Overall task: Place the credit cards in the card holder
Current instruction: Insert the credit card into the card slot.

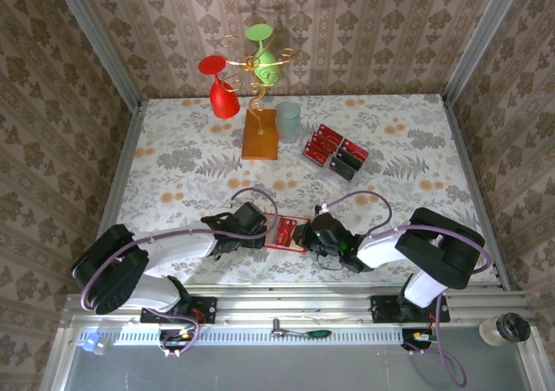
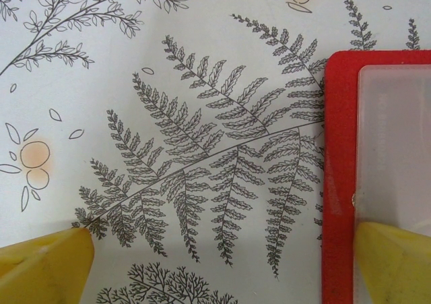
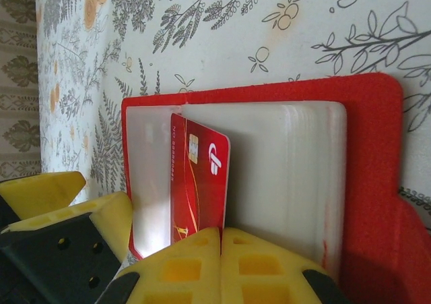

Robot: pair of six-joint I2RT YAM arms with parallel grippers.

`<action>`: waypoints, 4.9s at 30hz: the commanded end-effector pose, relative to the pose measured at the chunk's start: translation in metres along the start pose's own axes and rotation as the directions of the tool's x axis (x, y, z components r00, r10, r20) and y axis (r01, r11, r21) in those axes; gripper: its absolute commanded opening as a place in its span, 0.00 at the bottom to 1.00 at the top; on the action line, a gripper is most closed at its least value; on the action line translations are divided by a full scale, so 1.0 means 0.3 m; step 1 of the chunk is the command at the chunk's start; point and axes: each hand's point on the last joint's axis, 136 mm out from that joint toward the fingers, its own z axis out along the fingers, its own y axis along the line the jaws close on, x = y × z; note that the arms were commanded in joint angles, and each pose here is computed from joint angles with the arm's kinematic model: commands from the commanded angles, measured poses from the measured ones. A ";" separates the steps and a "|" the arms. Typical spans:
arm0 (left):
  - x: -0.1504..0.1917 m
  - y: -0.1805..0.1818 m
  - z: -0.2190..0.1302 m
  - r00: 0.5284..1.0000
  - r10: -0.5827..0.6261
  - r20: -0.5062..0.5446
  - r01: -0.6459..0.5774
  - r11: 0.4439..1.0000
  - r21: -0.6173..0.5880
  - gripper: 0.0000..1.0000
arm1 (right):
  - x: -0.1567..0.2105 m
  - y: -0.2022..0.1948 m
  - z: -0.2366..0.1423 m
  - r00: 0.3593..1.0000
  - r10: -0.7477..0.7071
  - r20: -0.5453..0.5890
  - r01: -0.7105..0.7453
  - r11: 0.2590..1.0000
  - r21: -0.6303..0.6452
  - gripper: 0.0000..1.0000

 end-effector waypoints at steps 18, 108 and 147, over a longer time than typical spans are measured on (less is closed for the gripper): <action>0.016 0.018 0.001 1.000 0.001 -0.017 -0.001 1.000 -0.030 1.00 | 0.059 -0.047 0.040 0.992 0.007 -0.127 0.006 0.995 0.103 0.00; 0.063 0.144 -0.011 0.990 -0.141 -0.010 0.140 0.988 -0.064 1.00 | 0.011 0.127 0.169 0.880 -0.258 -0.398 0.349 0.920 0.176 0.08; 0.096 0.160 -0.007 0.986 -0.166 -0.009 0.165 0.984 -0.069 1.00 | 0.031 0.147 0.144 0.877 -0.251 -0.409 0.341 0.926 0.163 0.09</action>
